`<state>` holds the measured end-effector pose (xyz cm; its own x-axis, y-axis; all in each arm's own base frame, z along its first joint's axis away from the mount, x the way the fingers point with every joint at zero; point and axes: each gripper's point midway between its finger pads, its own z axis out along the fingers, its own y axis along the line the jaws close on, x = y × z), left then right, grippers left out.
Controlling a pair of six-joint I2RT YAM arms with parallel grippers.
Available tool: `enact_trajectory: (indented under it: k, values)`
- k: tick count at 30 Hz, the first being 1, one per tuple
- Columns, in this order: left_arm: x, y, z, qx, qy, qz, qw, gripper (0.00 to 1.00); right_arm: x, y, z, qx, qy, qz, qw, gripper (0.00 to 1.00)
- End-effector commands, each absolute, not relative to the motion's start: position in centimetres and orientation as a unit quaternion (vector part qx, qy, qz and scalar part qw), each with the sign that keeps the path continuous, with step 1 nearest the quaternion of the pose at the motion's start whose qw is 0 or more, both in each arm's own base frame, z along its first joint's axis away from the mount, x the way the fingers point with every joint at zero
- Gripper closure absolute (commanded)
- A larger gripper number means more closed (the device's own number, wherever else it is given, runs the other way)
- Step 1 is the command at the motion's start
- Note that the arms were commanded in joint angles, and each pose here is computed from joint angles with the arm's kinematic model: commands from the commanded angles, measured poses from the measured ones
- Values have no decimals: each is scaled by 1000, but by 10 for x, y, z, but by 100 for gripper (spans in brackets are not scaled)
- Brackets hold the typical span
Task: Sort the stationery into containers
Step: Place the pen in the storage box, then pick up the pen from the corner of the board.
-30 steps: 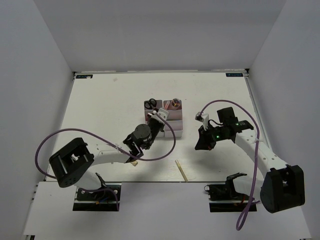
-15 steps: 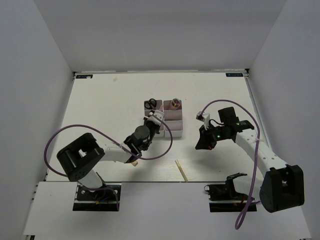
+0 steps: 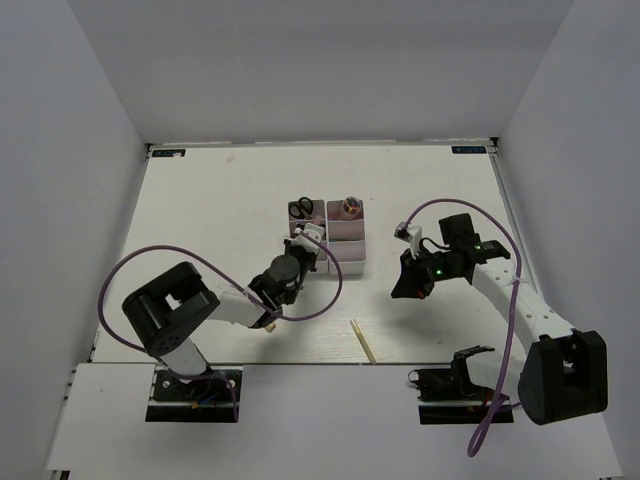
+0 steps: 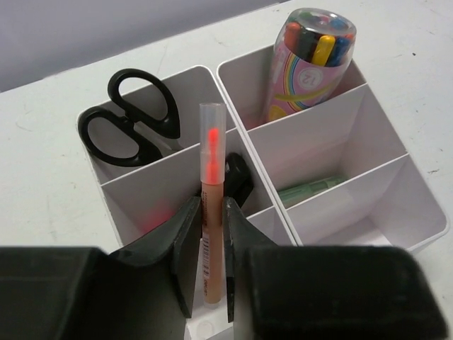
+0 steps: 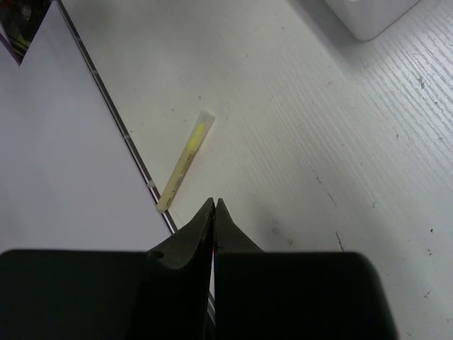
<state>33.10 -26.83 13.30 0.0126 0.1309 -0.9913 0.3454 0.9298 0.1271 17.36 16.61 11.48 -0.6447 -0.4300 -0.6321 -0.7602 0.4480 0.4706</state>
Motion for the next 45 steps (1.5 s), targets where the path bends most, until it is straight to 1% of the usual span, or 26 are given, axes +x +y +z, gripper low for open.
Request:
enact_trajectory:
  k: [1,2,10,14,15,16,18,19,20,21,22,24,25,26,27,28,30,31,33,35,36,38,39,40,42,45]
  values:
    - [332,-265,138,148,696,-86,697,70,173,169,122,-363,815,395,218,100]
    - [332,-263,138,147,696,-85,697,63,173,168,122,-362,815,396,217,100]
    - [327,-257,136,143,698,-86,696,54,172,168,123,-361,814,400,217,100]
    - [318,-259,157,144,686,-104,706,51,173,167,122,-359,815,400,216,100]
    - [313,-260,174,147,676,-116,713,50,172,168,123,-358,815,402,215,73]
    - [308,-262,179,153,674,-124,712,49,172,168,124,-358,814,403,213,59]
    - [290,-266,156,195,707,-116,670,55,171,168,124,-362,812,405,212,47]
    - [282,-273,198,152,695,-173,681,78,171,168,123,-361,813,406,209,50]
    - [265,-258,145,213,767,-117,593,93,170,168,124,-362,813,406,208,58]
    - [262,-262,173,200,768,-141,591,100,169,169,123,-361,814,407,203,72]
    - [253,-272,189,176,781,-188,569,100,169,168,120,-358,818,405,196,96]
    - [222,-266,163,178,842,-199,469,100,171,167,120,-358,821,399,197,100]
    - [209,-263,151,183,861,-194,432,95,172,167,119,-354,824,398,193,100]
    - [204,-272,157,177,869,-208,413,59,174,166,118,-350,828,393,193,100]
    - [191,-271,147,138,892,-216,373,39,176,165,118,-352,829,388,196,100]
    - [176,-281,137,153,904,-207,340,25,177,164,116,-345,834,384,194,96]
    - [158,-277,122,109,932,-179,294,15,183,160,113,-336,845,366,199,84]
    - [152,-280,120,103,937,-174,286,15,186,159,113,-331,849,360,202,80]
    - [147,-280,111,39,953,-148,262,15,192,153,109,-321,861,338,203,65]
    - [149,-287,109,-4,956,-129,265,16,195,151,109,-307,869,329,204,58]
    - [149,-289,116,-33,958,-114,260,16,198,150,109,-306,871,323,209,58]
    - [138,-280,113,-34,962,-67,262,24,198,150,111,-301,874,320,211,58]
    - [146,-295,121,-41,958,-62,276,34,202,147,110,-297,877,309,216,81]
    - [140,-285,119,-48,961,-33,272,39,203,146,109,-295,879,304,220,100]
    - [142,-302,119,-49,960,-27,274,44,210,138,107,-278,892,275,227,100]
    - [137,-318,110,-58,962,-39,264,44,222,129,106,-242,908,240,243,100]
